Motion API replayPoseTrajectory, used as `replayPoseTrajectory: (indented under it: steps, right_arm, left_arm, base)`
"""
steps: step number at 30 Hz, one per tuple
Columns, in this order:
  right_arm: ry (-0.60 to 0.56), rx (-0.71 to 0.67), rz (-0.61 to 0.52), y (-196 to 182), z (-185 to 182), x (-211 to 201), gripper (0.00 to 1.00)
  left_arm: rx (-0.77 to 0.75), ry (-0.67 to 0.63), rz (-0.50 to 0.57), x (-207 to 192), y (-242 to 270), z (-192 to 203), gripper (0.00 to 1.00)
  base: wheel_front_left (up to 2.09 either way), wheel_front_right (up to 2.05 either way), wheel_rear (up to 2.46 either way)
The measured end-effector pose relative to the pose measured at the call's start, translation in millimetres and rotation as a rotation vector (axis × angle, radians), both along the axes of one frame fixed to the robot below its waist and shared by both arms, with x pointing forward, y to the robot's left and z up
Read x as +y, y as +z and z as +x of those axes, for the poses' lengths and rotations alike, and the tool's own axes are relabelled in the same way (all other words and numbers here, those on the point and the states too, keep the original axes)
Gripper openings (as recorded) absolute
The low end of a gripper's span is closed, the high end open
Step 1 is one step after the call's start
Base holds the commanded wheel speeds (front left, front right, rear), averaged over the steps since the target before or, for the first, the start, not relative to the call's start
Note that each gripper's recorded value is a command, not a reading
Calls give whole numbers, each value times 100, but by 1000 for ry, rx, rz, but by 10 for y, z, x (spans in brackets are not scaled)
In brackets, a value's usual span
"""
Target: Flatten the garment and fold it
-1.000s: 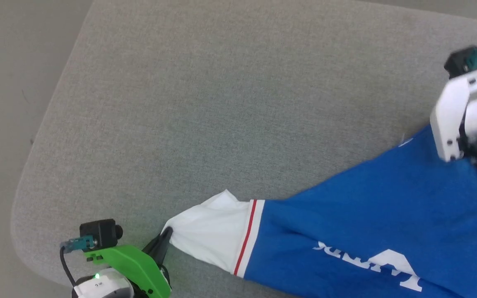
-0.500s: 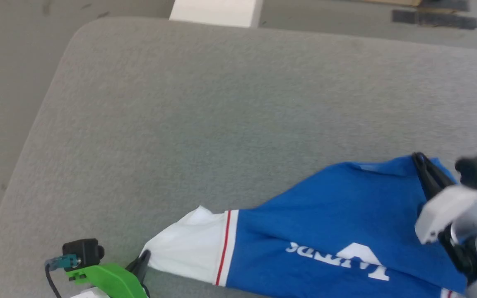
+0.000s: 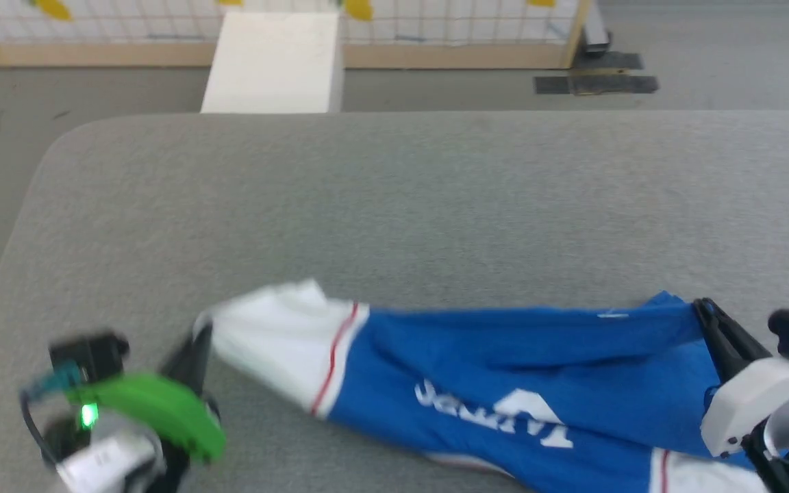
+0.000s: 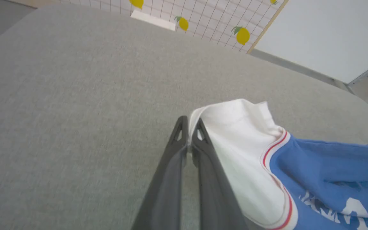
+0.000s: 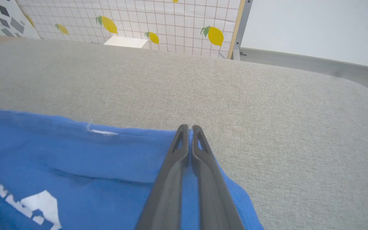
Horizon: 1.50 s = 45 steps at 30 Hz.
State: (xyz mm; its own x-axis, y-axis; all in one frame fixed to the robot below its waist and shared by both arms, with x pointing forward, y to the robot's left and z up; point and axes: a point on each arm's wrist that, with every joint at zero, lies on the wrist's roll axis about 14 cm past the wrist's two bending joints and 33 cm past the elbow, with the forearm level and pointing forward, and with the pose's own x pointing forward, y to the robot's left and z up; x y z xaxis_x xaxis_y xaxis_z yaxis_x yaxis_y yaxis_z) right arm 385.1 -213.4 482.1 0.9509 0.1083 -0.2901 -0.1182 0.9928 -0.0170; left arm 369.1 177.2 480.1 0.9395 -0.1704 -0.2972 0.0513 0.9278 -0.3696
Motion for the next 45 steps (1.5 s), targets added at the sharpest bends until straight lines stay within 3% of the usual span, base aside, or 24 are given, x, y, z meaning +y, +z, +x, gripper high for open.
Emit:
replayPoseTrajectory:
  steps: [4, 10, 16, 23, 27, 35, 40, 45]
  right_arm:
    - [28, -20, -76, 311, 60, -77, 0]
    - [48, -107, -138, 926, 486, -140, 0]
    - [56, -184, -164, 1418, 1124, -134, 0]
    - [32, -293, -173, 1878, 1935, -112, 0]
    - [12, -385, -186, 2094, 2280, -76, 0]
    - [-47, -627, -262, 2510, 2660, -102, 0]
    - [-37, -625, -284, 2294, 2756, -54, 0]
    - [14, -452, -254, 1498, 2702, 37, 0]
  left_arm:
    - [-173, -62, -20, -164, 568, 414, 0]
    - [-358, -118, -142, -448, 1383, 1051, 0]
    - [-520, -130, -150, -605, 2053, 1718, 0]
    - [-752, -30, -139, -510, 2749, 2447, 0]
    - [-913, 34, -108, -423, 3093, 2666, 0]
    - [-1216, 117, -167, -209, 3644, 2778, 0]
    - [-1228, 69, -168, -270, 3552, 2841, 0]
    - [-1026, -5, -50, -382, 2713, 3019, 0]
  base:
    - [0, 0, 0]
    - [0, 0, 0]
    - [0, 0, 0]
    - [0, 0, 0]
    - [0, 0, 0]
    - [0, 0, 0]
    - [0, 0, 0]
    - [0, 0, 0]
